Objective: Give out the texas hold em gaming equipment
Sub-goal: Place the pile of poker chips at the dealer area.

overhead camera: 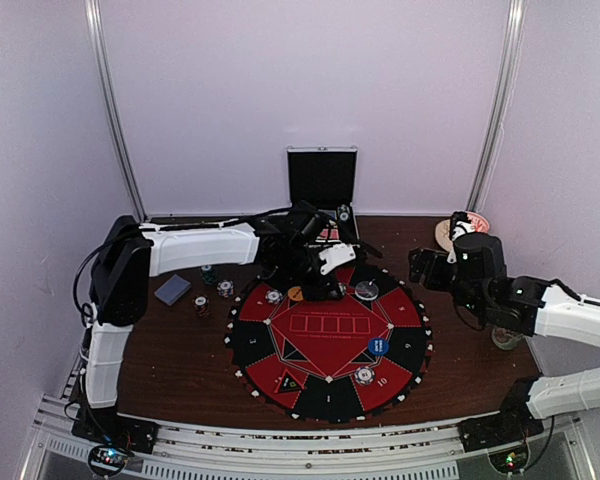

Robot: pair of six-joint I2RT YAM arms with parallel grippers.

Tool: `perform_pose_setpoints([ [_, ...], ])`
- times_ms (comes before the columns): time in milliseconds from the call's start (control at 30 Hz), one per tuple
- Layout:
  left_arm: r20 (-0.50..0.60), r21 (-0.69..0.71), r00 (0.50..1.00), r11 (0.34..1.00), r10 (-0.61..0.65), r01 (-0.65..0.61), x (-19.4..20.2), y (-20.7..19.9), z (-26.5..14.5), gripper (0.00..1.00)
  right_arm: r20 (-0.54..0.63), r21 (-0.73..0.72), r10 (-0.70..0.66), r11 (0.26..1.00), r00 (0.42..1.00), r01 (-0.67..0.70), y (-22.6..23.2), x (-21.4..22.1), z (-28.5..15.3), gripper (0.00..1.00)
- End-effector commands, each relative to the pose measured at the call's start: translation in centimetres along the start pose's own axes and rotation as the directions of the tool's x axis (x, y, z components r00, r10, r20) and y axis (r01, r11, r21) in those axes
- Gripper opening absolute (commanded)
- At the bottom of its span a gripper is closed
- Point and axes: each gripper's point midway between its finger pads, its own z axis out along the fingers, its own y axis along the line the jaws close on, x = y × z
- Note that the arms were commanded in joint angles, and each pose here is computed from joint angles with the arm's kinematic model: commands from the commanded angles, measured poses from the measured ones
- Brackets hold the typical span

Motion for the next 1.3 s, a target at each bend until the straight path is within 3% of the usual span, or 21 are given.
perform_pose_setpoints([
  [0,0.048,-0.021,0.999,1.000,0.006,-0.005,-3.3,-0.7,1.9,0.21,0.071,0.053,0.056,0.997,0.996,-0.060,-1.9,-1.3,-1.2,1.00],
  [300,0.069,-0.071,0.994,0.994,0.085,-0.080,-6.2,-2.0,7.8,0.20,0.142,0.045,0.122,0.990,0.982,-0.130,-2.9,-3.3,-3.2,1.00],
  [533,0.128,-0.138,0.981,0.982,0.147,-0.129,-8.5,-1.1,9.7,0.20,0.180,0.024,0.157,0.986,0.971,-0.164,-3.2,-4.4,-4.4,0.99],
  [833,0.162,-0.174,0.967,0.971,0.195,-0.166,-9.0,-0.3,12.3,0.20,0.186,-0.018,0.174,0.985,0.967,-0.173,-2.8,-4.8,-4.9,0.98],
  [1267,0.130,-0.256,0.964,0.947,0.231,-0.192,-7.6,1.7,14.4,0.17,0.180,-0.041,0.172,0.985,0.969,-0.167,-2.4,-4.7,-4.9,0.96],
])
